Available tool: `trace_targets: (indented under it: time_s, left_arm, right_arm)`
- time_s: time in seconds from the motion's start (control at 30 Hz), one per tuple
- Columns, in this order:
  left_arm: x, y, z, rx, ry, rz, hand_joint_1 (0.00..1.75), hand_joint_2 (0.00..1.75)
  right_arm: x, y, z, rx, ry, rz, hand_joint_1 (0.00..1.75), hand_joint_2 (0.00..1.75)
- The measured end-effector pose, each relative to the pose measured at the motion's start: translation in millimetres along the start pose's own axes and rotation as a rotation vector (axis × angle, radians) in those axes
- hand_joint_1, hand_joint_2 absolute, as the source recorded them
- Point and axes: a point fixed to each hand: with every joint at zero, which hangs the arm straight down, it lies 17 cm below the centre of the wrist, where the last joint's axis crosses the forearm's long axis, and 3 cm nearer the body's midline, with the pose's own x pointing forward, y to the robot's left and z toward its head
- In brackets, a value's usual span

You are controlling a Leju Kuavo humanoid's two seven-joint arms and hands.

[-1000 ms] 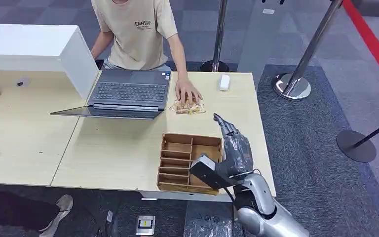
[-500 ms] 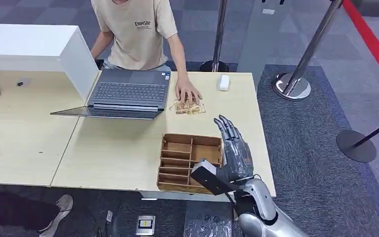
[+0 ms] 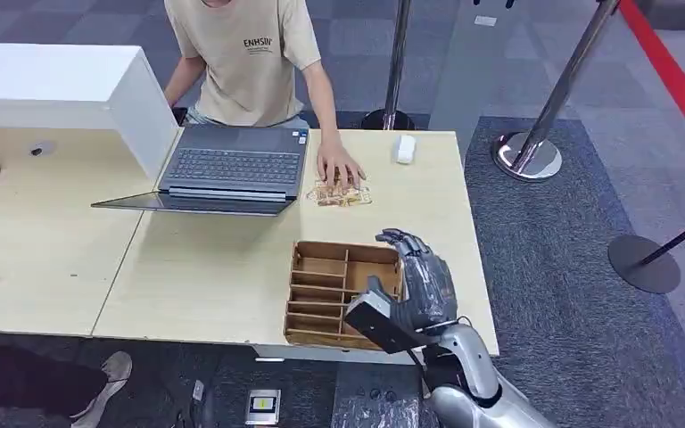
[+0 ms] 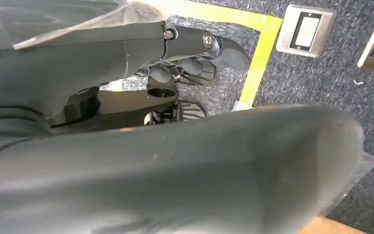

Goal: Pass the card to the sensor for recognition and then transmit it.

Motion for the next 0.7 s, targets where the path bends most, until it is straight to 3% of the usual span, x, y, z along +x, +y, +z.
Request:
trace_targets:
  time_s: [0.23,0.33,0.37,0.4,0.43,0.6,0.63,0.67,0.7]
  left_arm:
    - [-0.2,-0.1,0.0,0.0,0.001,-0.001,0.0,0.0]
    - [-0.4,-0.1,0.0,0.0,0.002,-0.001,0.0,0.0]
    - [-0.4,-0.1,0.0,0.0,0.003,-0.001,0.0,0.0]
    - [-0.5,-0.1,0.0,0.0,0.003,-0.001,0.0,0.0]
    - [-0.5,-0.1,0.0,0.0,0.003,-0.001,0.0,0.0]
    - [-1.6,0.2,-0.1,0.0,0.01,-0.004,0.0,0.0]
    - [-1.6,0.2,-0.1,0.0,0.01,-0.004,0.0,0.0]
    - [-1.6,0.2,-0.1,0.0,0.01,-0.004,0.0,0.0]
    - [-1.6,0.4,-0.1,0.0,0.011,-0.005,0.0,0.0]
  right_arm:
    - [-7.6,13.5,5.7,0.028,0.014,-0.008,0.54,1.75]
    - [-11.3,19.7,8.3,0.041,0.025,-0.012,0.8,1.75]
    - [-12.7,21.2,8.9,0.043,0.029,-0.015,1.24,1.75]
    - [-13.3,23.1,9.8,0.047,0.03,-0.015,1.38,1.75]
    - [-14.1,24.8,10.4,0.051,0.032,-0.017,1.38,1.75]
    - [-19.9,34.8,15.1,0.071,0.046,-0.02,1.31,1.75]
    - [-20.9,36.9,16.2,0.076,0.048,-0.019,1.12,1.75]
    - [-21.4,38.6,16.9,0.078,0.05,-0.019,0.7,1.75]
    - [-22.5,40.2,18.0,0.08,0.051,-0.018,0.49,1.75]
